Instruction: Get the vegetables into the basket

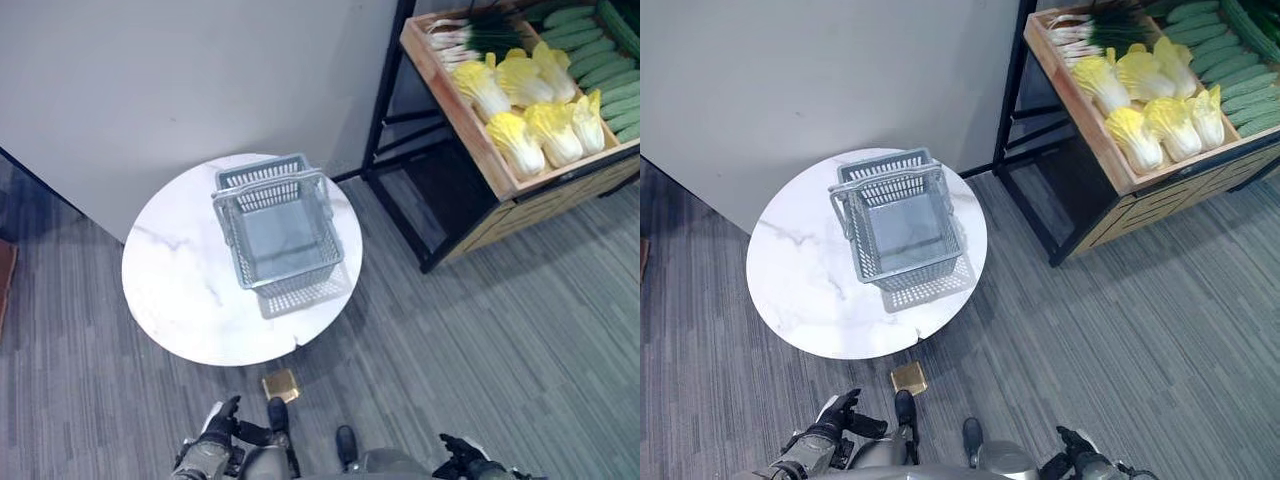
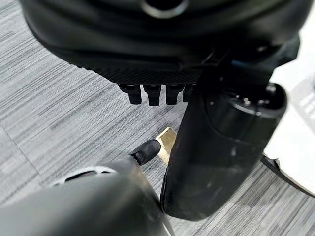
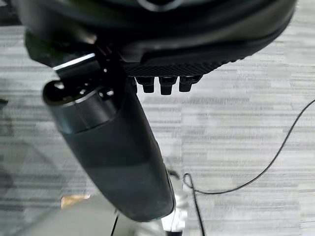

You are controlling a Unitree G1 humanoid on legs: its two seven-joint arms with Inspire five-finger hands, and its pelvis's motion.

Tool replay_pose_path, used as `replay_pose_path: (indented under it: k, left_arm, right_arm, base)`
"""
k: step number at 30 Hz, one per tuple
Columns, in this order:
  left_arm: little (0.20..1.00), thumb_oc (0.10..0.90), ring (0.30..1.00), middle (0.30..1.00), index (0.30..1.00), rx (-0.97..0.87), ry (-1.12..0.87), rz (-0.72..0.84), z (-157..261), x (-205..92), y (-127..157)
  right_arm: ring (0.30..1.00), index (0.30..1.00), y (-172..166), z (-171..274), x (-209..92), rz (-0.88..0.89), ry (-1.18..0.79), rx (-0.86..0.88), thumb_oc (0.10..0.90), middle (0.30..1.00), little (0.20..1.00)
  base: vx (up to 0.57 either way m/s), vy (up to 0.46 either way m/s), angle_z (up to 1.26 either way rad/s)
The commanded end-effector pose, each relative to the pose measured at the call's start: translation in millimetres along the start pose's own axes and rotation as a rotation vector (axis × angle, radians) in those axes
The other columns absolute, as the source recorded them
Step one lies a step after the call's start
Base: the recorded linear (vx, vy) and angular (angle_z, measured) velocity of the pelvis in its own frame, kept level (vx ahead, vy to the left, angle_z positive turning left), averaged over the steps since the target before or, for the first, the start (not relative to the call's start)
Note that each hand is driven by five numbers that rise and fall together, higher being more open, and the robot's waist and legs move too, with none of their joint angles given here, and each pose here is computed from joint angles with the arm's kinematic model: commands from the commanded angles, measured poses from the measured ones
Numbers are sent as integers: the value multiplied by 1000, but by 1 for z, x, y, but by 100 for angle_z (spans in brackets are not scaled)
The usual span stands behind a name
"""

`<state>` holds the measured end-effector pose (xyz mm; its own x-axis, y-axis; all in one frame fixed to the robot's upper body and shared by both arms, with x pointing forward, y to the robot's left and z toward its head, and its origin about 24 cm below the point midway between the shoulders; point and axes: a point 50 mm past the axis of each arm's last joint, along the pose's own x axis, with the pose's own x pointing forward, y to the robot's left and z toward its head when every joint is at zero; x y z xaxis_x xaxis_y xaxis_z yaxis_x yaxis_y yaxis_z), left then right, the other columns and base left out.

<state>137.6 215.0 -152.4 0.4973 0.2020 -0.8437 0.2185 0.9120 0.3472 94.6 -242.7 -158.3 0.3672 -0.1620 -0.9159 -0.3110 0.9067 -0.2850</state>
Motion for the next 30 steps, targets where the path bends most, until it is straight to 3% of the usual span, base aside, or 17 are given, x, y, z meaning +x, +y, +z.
replay_pose_path:
  k: [1, 10, 19, 29, 30]
  left_arm:
    - [1000, 900, 1000, 1000, 1000, 21, 26, 37, -12, -2, 12]
    - [1000, 900, 1000, 1000, 1000, 1, 35, 62, -14, -1, 25]
    - [1000, 900, 1000, 1000, 1000, -10, 41, 63, -14, -1, 26]
    - [1000, 900, 1000, 1000, 1000, -21, 74, 20, -24, -4, 14]
    - [1000, 900, 1000, 1000, 1000, -34, 85, 1, -28, -5, 6]
  right_arm:
    - [1000, 1000, -5, 15, 1, -8, -57, -25, 900, 1000, 1000]
    - [1000, 1000, -5, 21, 2, -12, -74, 8, 900, 1000, 1000]
    - [1000, 1000, -7, 31, 3, -15, -110, -12, 900, 1000, 1000]
    - [1000, 1000, -20, 13, 0, -39, -54, -17, 900, 1000, 1000]
    - [1000, 1000, -33, -7, -3, -95, 12, 58, 900, 1000, 1000]
  base:
    - [36, 124, -7]
    - [29, 97, 2]
    - [75, -125, 15]
    - [54, -188, 29]
    - [65, -225, 38]
